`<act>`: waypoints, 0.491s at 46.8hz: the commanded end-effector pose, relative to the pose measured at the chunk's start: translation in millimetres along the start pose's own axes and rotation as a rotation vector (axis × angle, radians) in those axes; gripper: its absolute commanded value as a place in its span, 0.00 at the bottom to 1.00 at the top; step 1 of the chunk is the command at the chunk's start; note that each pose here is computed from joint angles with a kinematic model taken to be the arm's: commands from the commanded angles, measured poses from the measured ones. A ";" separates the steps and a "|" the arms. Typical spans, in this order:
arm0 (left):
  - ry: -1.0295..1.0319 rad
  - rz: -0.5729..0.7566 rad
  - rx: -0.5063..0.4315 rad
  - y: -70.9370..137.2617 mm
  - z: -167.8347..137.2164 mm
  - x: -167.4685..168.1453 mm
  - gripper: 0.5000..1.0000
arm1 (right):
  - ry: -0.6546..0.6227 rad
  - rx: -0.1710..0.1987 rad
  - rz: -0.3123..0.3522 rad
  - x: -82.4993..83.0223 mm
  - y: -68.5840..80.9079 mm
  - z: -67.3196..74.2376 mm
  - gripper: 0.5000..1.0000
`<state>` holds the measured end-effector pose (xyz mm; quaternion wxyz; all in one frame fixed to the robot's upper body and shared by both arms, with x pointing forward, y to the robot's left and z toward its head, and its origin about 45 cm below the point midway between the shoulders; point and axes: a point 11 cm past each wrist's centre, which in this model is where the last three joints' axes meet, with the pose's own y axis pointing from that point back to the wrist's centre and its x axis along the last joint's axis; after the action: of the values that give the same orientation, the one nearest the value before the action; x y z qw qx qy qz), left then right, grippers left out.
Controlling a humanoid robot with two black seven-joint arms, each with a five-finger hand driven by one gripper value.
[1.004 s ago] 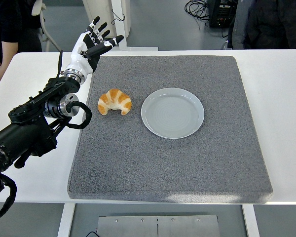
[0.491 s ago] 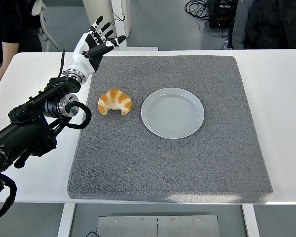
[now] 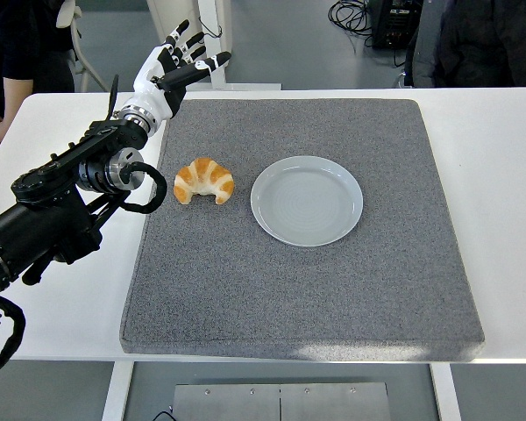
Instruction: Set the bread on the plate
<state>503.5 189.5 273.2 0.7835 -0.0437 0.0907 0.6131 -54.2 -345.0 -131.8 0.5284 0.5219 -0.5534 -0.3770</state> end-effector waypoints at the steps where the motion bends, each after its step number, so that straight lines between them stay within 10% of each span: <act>1: -0.113 -0.025 0.011 6.8 7.2 -3.0 0.89 | 0.000 0.000 0.000 0.0 0.0 -0.1 1.00; 23: -0.594 -0.173 0.080 43.6 51.3 -12.4 0.88 | 0.002 0.000 0.000 0.0 0.0 0.0 1.00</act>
<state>471.1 194.7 328.2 0.8220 0.1364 -0.1102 0.5418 -54.1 -345.0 -131.8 0.5288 0.5223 -0.5529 -0.3766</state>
